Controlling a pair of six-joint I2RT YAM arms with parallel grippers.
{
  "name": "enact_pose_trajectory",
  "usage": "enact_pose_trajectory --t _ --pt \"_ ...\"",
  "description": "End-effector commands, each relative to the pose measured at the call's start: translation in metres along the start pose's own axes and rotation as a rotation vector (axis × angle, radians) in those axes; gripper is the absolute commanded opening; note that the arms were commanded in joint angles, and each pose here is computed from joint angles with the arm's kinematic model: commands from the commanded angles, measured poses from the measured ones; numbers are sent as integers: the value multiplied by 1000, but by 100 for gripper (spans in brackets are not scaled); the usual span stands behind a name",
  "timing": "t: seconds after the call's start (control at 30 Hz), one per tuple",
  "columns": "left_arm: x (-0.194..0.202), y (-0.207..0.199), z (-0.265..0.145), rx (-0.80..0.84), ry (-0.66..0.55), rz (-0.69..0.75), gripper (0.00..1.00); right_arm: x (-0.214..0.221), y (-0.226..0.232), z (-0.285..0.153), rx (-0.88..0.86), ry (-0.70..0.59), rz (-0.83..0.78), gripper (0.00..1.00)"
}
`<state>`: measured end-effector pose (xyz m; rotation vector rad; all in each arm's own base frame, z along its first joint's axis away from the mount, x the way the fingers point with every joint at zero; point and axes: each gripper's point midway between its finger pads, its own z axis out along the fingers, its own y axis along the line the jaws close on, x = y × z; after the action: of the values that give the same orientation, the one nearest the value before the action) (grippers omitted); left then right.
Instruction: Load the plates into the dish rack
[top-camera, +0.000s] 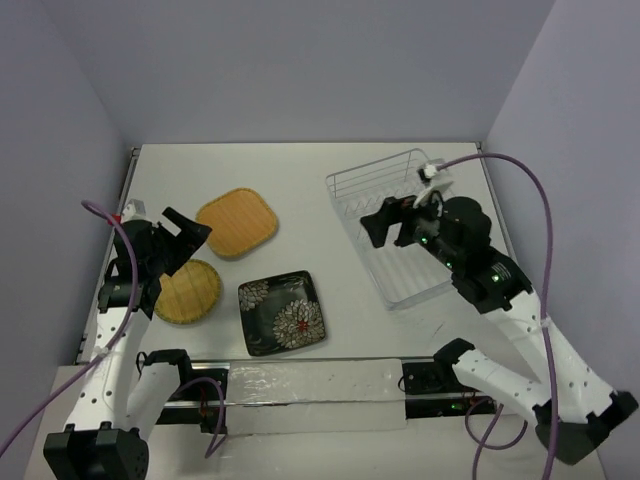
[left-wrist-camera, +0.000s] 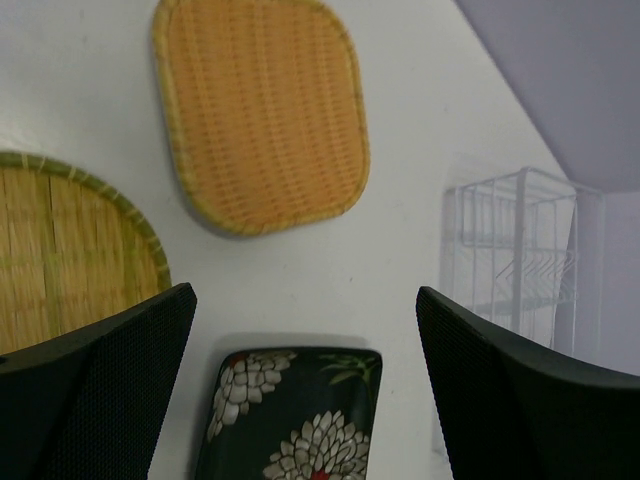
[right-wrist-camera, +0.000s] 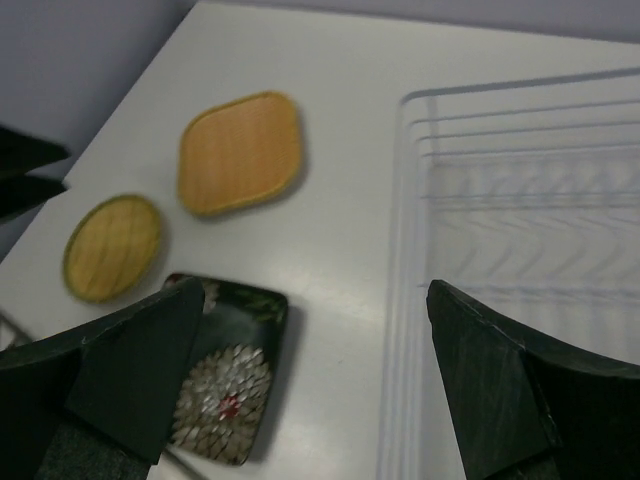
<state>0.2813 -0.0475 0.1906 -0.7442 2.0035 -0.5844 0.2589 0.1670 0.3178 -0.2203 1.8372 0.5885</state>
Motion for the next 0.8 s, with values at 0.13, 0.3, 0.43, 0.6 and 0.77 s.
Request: enact_pose_trajectory --t 0.13,0.3,0.43,0.6,0.77 --pt "52 15 -5 53 145 -76 99 74 82 57 -140 212 -115 100" --pt "88 34 0 10 254 -98 99 152 79 73 -82 405 -82 100" --pt "109 36 2 -7 315 -91 99 194 87 73 -113 509 -52 100" --pt "127 42 5 -41 350 -81 99 251 94 75 -135 660 -64 99" --pt "140 46 8 -49 359 -83 99 284 89 89 -111 725 -75 95"
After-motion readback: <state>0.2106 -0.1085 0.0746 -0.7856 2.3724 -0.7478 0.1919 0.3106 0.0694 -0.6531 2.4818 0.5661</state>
